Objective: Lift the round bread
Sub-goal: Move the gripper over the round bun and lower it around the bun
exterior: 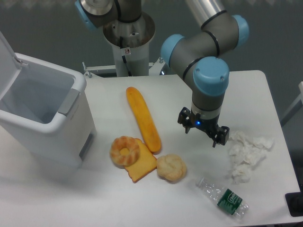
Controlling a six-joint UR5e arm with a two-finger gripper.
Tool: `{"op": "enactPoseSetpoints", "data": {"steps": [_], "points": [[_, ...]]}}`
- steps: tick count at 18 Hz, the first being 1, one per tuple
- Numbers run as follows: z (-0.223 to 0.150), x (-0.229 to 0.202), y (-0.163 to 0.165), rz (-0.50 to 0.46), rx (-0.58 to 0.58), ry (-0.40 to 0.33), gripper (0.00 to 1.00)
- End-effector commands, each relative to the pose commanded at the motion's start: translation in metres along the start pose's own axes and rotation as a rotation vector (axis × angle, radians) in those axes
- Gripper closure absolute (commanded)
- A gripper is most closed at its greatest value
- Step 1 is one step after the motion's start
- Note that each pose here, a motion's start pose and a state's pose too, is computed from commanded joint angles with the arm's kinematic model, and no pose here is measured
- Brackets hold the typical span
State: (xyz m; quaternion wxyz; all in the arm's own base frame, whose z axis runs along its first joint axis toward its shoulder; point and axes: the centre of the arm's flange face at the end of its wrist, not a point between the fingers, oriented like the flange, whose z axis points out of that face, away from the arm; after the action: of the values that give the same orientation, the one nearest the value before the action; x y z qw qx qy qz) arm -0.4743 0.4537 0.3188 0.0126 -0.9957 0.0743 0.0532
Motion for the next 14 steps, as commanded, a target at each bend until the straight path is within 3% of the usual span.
{"op": "enactPoseSetpoints", "data": {"steps": [5,8,14], "points": [[0.012,0.005,-0.005,-0.007,-0.020,0.009,0.00],[0.019,0.017,-0.017,-0.073,-0.009,0.006,0.00],[0.045,0.043,-0.033,-0.107,-0.026,0.053,0.00]]}}
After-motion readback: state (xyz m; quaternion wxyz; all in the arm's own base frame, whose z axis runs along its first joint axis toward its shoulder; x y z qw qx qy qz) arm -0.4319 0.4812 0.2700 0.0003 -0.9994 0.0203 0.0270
